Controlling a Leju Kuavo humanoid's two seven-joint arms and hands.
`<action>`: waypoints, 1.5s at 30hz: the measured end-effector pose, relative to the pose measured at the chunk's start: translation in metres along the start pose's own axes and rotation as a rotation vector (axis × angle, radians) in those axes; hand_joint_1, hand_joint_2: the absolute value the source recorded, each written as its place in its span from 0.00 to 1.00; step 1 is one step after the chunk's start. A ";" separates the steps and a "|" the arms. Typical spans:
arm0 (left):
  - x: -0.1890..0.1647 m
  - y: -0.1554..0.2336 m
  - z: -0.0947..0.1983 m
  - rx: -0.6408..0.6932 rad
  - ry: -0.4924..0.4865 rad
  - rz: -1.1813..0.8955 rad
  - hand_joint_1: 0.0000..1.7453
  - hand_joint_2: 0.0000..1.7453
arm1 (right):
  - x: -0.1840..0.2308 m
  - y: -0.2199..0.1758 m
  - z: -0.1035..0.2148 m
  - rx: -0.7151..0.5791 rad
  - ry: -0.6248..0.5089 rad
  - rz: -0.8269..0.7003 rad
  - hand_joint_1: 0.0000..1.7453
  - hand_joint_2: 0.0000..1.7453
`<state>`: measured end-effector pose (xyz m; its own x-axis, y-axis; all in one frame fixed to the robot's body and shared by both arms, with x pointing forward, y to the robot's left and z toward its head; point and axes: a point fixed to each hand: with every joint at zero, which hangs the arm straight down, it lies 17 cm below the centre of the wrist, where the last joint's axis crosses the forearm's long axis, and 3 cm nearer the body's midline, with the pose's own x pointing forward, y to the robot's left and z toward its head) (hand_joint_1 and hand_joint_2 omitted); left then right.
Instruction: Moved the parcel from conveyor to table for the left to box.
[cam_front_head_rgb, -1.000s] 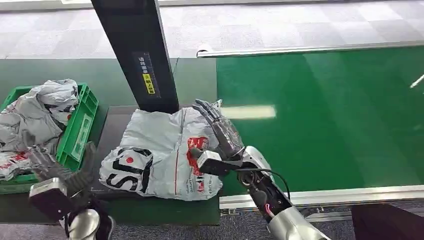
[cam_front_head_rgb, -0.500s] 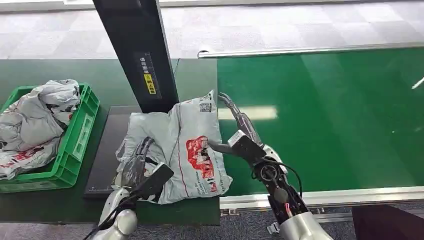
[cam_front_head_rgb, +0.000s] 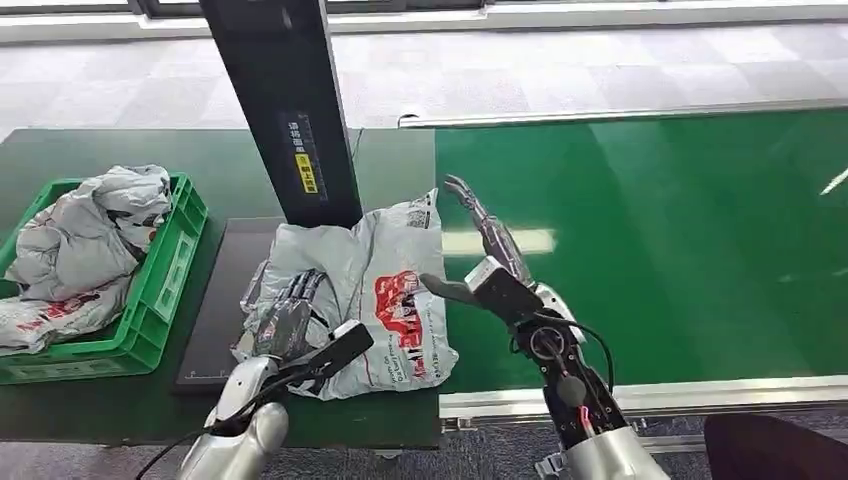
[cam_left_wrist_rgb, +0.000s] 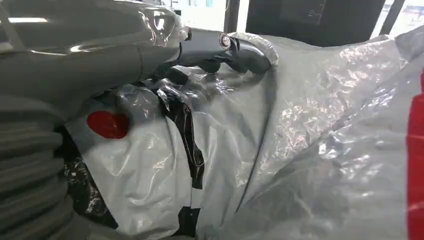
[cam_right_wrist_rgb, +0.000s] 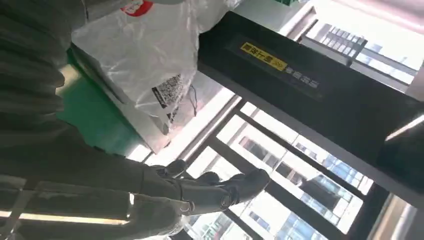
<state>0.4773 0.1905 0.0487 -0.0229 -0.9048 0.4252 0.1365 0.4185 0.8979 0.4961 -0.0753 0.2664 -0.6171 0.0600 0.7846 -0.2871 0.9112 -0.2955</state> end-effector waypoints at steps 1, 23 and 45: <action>0.000 0.000 0.000 0.001 0.000 0.000 0.00 1.00 | 0.003 -0.001 -0.002 -0.001 -0.008 0.001 0.00 1.00; 0.009 0.066 0.034 0.368 -0.186 0.419 1.00 1.00 | -0.019 -0.001 0.031 -0.010 0.062 0.004 0.00 1.00; 0.015 0.265 0.153 1.137 -0.428 0.145 1.00 1.00 | -0.019 0.017 0.017 0.030 0.047 -0.011 0.00 1.00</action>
<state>0.3612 0.3000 0.3109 -0.4329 -0.8348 0.3400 -0.7732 0.5378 0.3360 0.4904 -0.0684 0.2368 -0.5792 0.0698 0.8122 -0.3155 0.8995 -0.3024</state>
